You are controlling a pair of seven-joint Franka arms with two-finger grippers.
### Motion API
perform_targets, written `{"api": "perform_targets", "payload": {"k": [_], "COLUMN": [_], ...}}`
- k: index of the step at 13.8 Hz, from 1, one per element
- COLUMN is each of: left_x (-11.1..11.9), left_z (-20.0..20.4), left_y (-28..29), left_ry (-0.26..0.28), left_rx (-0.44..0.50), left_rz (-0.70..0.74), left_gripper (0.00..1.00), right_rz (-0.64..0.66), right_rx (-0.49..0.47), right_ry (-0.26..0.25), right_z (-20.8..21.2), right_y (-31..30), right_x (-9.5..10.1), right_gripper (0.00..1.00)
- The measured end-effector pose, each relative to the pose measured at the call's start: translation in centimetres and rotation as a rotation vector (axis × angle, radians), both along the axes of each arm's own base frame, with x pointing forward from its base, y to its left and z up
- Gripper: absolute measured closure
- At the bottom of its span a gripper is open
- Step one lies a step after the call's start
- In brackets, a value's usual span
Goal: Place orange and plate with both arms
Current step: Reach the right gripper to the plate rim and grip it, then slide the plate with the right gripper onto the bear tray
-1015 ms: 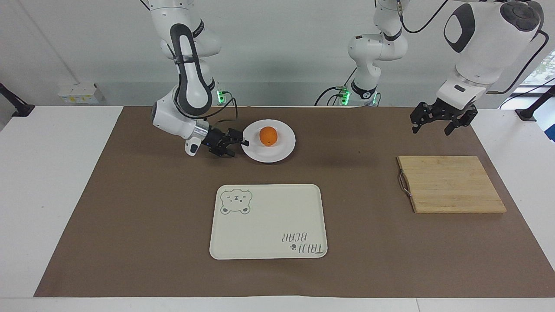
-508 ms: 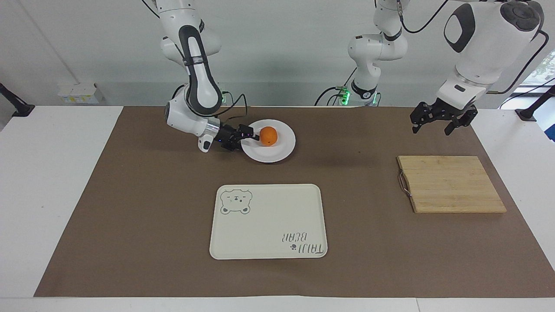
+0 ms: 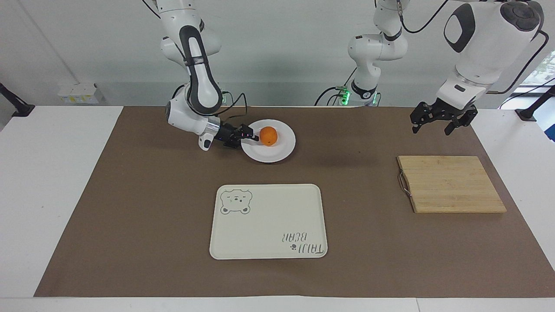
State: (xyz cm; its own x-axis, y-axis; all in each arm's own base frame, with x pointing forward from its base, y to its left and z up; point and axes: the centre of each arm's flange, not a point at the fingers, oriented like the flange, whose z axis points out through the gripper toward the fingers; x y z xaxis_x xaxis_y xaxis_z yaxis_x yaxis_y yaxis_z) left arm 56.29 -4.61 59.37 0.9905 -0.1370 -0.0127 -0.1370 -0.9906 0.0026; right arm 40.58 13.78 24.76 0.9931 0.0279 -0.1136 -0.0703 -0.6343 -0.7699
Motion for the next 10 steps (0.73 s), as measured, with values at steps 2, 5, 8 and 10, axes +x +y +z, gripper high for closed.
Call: {"api": "perform_targets", "payload": {"k": [2, 5, 8, 10], "left_x": [0.00, 0.00, 0.00, 0.00], "left_z": [0.00, 0.00, 0.00, 0.00], "left_y": [0.00, 0.00, 0.00, 0.00], "left_ry": [0.000, 0.000, 0.000, 0.000], "left_rx": [0.000, 0.000, 0.000, 0.000], "left_rz": [0.000, 0.000, 0.000, 0.000], "left_gripper": [0.00, 0.00, 0.00, 0.00], "right_rz": [-0.017, -0.019, -0.017, -0.014], "right_rx": [-0.012, -0.009, -0.005, -0.004], "right_ry": [0.005, 0.003, -0.005, -0.020], "right_z": [-0.07, 0.12, 0.44, 0.71], "right_y": [-0.19, -0.13, -0.01, 0.08], "right_x": [0.06, 0.13, 0.36, 0.82], "right_gripper": [0.69, 0.94, 0.95, 0.95]}}
